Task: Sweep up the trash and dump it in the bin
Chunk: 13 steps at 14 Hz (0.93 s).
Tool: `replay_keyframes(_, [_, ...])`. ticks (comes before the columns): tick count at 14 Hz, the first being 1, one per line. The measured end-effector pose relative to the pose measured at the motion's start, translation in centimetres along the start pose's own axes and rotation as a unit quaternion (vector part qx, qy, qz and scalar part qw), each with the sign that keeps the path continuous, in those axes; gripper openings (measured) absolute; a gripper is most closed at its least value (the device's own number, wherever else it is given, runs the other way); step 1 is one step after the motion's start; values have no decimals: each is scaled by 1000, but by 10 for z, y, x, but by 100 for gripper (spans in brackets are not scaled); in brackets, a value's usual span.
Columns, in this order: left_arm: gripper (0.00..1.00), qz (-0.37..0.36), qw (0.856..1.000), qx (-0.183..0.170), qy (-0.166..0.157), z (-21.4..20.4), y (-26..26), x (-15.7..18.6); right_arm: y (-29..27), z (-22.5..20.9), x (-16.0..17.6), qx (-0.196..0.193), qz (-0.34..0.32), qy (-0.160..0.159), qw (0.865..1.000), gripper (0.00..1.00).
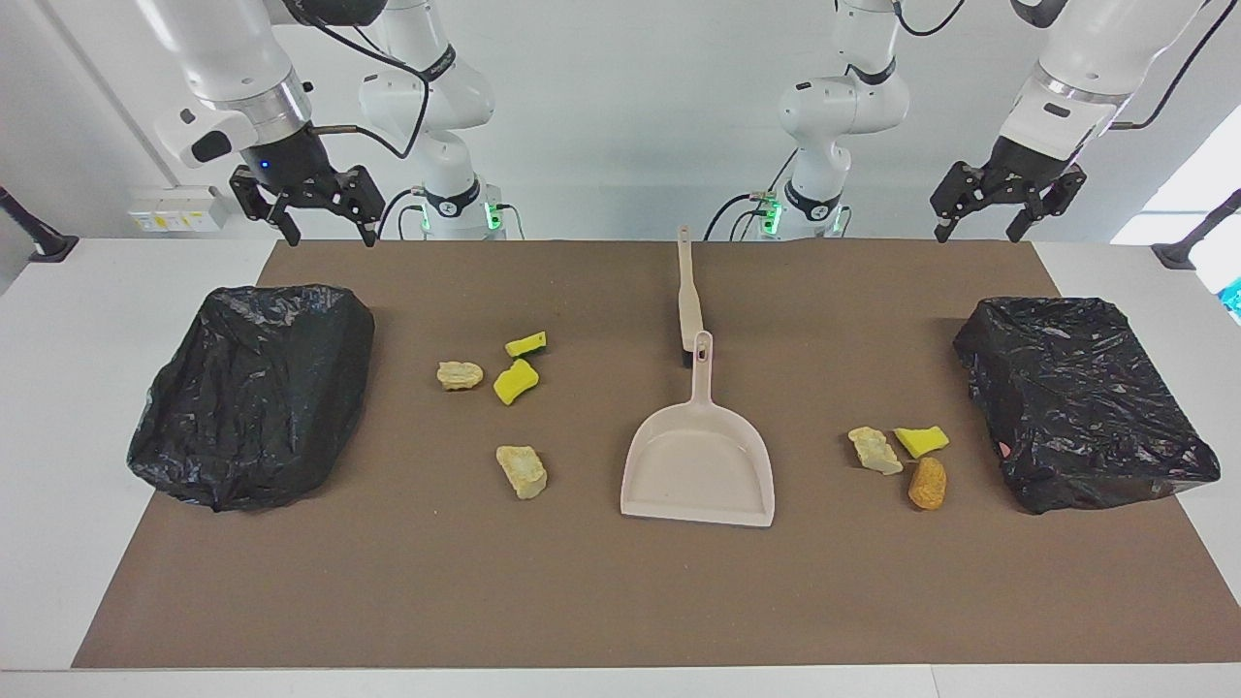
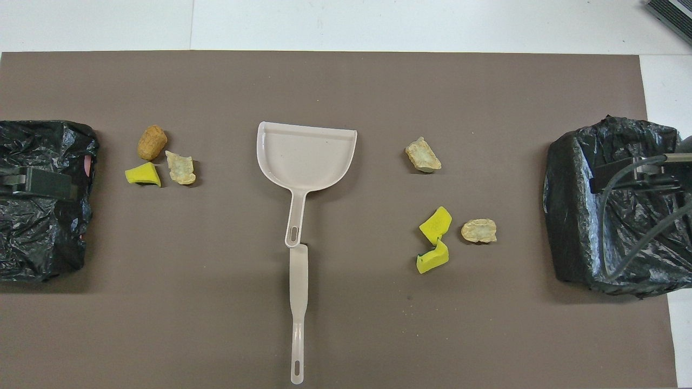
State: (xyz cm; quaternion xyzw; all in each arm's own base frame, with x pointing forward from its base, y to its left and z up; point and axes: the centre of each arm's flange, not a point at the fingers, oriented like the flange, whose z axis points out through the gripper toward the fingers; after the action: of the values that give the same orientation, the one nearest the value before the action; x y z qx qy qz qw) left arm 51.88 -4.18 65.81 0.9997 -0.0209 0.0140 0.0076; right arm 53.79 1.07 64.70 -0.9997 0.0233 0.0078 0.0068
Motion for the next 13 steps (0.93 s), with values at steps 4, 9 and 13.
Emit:
replay_keyframes(4, [100, 0, 1000, 0, 0, 0, 0, 0, 0, 0, -1, 0, 0, 0, 1000, 100])
replay_keyframes(9, [100, 0, 1000, 0, 0, 0, 0, 0, 0, 2, -2, 0, 0, -3, 1000, 100])
replay_keyframes(13, [100, 0, 1000, 0, -1, 0, 0, 0, -1, 2, -5, 1, -1, -1, 1000, 100])
